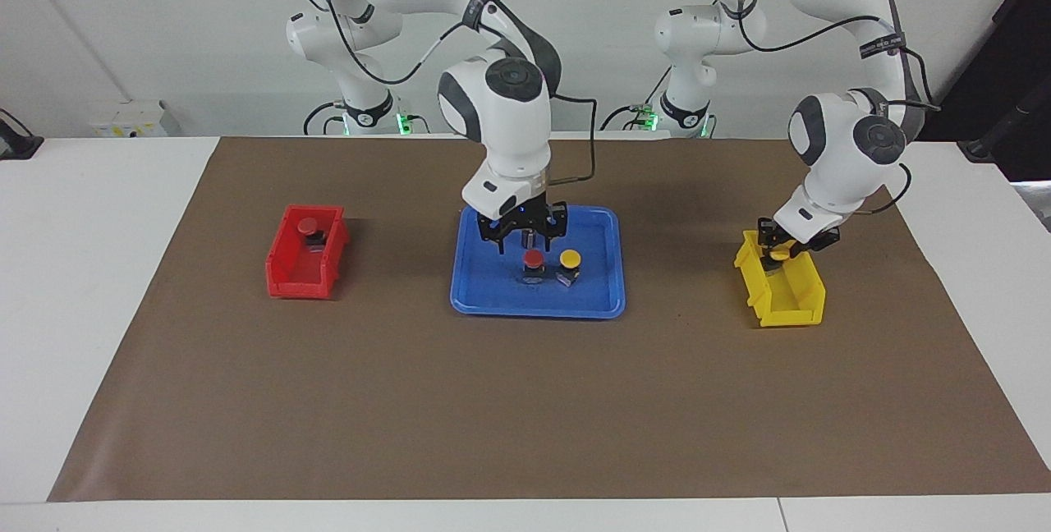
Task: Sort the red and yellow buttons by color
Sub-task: 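Reach the right gripper to the remaining red button in the tray, then grasp the red button with the right gripper while the left gripper lifts away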
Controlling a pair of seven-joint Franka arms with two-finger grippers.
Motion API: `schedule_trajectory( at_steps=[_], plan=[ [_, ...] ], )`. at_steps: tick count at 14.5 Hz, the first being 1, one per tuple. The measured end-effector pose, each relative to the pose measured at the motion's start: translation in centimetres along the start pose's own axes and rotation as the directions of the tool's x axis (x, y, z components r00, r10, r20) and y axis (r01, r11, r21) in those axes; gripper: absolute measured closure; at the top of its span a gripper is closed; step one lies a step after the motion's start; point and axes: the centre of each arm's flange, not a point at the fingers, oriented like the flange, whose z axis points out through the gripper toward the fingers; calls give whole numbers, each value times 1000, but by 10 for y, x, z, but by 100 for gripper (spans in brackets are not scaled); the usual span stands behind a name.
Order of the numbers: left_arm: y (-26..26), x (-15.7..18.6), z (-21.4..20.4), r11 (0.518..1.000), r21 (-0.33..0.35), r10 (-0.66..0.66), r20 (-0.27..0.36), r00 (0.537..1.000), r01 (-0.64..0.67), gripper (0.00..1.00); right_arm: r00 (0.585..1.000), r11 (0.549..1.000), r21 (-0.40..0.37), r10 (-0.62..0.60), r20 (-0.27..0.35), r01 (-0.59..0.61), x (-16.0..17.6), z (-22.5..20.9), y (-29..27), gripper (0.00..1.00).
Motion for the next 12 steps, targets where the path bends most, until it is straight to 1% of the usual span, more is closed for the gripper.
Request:
schedule_trajectory(
  at_steps=[3, 5, 7, 8, 9, 10, 11, 12],
  plan=[
    [-4, 3, -36, 1000, -5, -6, 41, 999, 6, 39, 1000, 1000, -8, 4, 2, -4, -15, 22, -24, 19],
    [-7, 4, -70, 1000, -6, -11, 59, 998, 11, 35, 1000, 1000, -21, 5, 10, -5, -18, 34, -23, 19],
    [-7, 2, -100, 1000, -4, -13, 55, 998, 13, 14, 1000, 1000, -27, 12, 13, -11, -16, 38, -18, 20],
    [-5, 0, -112, 1000, -10, -15, 50, 999, 15, 1, 1000, 999, -29, 14, 15, -14, -16, 39, -16, 20],
    [-2, -1, -121, 999, -35, -31, 40, 999, 33, 0, 1000, 999, -33, 16, 18, -16, -16, 41, -14, 20],
    [2, -1, -128, 994, -75, -82, 27, 996, 84, 0, 1000, 999, -34, 18, 19, -18, -16, 44, -12, 21],
    [7, 0, -131, 982, -107, -151, 25, 988, 153, 0, 1000, 999, -32, 19, 16, -19, -17, 48, -10, 21],
    [15, 2, -132, 968, -124, -218, 27, 976, 220, 0, 1000, 999, -27, 19, 11, -19, -18, 53, -9, 21]
  ],
)
